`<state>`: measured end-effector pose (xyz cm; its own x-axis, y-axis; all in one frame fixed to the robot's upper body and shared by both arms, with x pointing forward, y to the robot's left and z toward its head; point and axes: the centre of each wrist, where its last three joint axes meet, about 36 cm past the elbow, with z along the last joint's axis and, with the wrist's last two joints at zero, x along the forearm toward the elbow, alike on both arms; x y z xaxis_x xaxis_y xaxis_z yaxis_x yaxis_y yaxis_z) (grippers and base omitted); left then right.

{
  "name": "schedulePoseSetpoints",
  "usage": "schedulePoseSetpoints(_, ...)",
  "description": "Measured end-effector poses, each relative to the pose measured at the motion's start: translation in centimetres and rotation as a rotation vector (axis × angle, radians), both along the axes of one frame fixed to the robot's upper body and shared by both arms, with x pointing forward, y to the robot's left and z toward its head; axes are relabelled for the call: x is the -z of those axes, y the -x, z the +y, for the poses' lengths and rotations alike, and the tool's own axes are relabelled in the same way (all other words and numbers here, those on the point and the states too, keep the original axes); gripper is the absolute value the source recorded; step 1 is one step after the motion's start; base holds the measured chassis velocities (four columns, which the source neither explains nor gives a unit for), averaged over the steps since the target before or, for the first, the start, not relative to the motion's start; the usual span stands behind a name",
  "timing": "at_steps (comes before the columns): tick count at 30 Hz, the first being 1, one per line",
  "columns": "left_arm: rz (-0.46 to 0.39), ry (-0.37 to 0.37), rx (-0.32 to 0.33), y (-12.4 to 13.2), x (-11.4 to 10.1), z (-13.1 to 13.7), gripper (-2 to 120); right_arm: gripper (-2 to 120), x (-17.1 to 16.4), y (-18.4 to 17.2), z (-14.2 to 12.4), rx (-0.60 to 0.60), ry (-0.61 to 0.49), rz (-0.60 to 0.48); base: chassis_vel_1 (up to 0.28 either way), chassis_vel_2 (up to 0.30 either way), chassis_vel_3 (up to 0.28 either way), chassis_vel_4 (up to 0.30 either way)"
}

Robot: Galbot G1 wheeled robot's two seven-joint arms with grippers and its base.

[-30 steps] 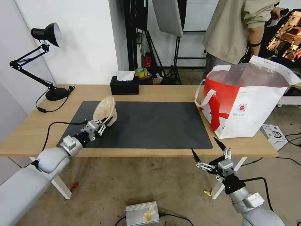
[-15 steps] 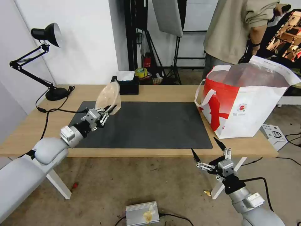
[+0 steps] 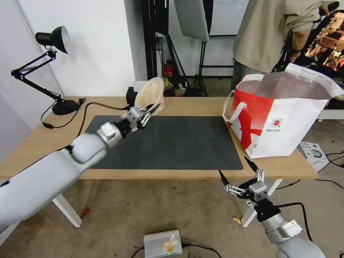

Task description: Pick up the trash from the table and place it into the takeout bag.

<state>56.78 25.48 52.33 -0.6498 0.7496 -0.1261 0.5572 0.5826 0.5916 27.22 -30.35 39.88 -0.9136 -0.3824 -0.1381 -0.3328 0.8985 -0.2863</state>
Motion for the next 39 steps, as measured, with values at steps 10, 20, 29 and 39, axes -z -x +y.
schedulePoseSetpoints(10,-0.035,-0.053,0.06,-4.2,-1.2,-5.0,1,100,0.0,0.0,0.0,0.0,0.0,0.0,0.0,0.0,0.0,0.0)
schedulePoseSetpoints(20,-0.09,-0.106,0.114,-7.9,-3.0,-10.9,1,100,0.0,0.0,0.0,0.0,0.0,0.0,0.0,0.0,0.0,0.0)
schedulePoseSetpoints(29,-0.139,-0.19,0.168,-9.9,-3.5,-15.0,1,100,0.0,0.0,0.0,0.0,0.0,0.0,0.0,0.0,0.0,0.0)
schedulePoseSetpoints(39,-0.198,-0.287,0.254,-12.1,-4.0,-19.9,1,100,0.0,0.0,0.0,0.0,0.0,0.0,0.0,0.0,0.0,0.0)
